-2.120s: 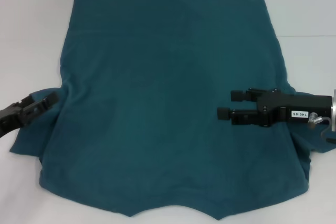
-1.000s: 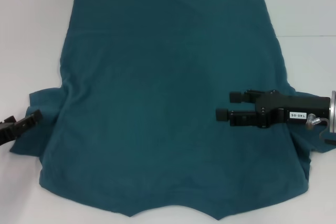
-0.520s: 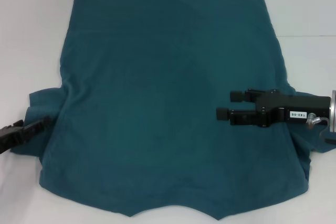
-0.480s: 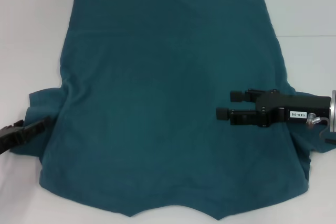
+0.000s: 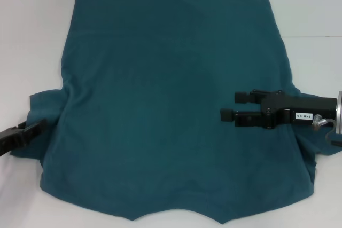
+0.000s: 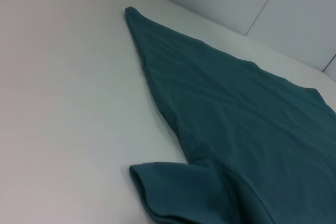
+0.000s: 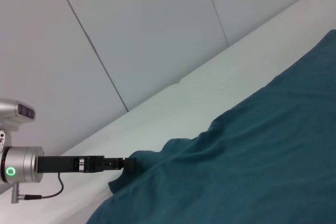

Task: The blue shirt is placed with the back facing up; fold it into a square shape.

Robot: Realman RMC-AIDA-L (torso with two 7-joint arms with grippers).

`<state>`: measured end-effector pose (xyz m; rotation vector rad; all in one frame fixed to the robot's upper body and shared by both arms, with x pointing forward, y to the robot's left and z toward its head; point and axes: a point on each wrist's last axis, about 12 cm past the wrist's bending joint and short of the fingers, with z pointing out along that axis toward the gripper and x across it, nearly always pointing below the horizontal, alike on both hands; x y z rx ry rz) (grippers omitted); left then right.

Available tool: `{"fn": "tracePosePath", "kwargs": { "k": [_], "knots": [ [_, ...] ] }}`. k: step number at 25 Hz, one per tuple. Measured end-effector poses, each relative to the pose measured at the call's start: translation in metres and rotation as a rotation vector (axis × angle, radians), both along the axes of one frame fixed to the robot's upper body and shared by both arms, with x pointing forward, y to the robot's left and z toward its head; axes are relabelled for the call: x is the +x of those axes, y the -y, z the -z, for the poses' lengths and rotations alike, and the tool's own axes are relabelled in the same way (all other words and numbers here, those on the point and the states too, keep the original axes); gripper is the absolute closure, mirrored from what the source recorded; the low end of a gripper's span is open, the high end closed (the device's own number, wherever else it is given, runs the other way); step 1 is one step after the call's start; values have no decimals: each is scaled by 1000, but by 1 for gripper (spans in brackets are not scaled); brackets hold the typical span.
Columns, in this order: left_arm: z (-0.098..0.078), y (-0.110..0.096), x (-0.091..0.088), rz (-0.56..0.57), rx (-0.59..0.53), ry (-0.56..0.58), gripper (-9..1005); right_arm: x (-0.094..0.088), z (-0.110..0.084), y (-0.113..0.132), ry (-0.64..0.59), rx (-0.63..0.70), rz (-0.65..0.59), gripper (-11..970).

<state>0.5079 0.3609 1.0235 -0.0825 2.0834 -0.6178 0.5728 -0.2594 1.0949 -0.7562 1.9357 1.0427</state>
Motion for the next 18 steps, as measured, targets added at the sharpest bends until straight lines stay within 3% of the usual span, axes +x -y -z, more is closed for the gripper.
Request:
{"fn": "tracePosePath", "kwargs": {
  "k": [6,18],
  "knots": [
    [0,0,0,5,5,-7,537,0,0,0,0,0,0,35],
    [-3,0,5,9,6,0,845,0,0,0,0,1,0,34]
  ]
}}
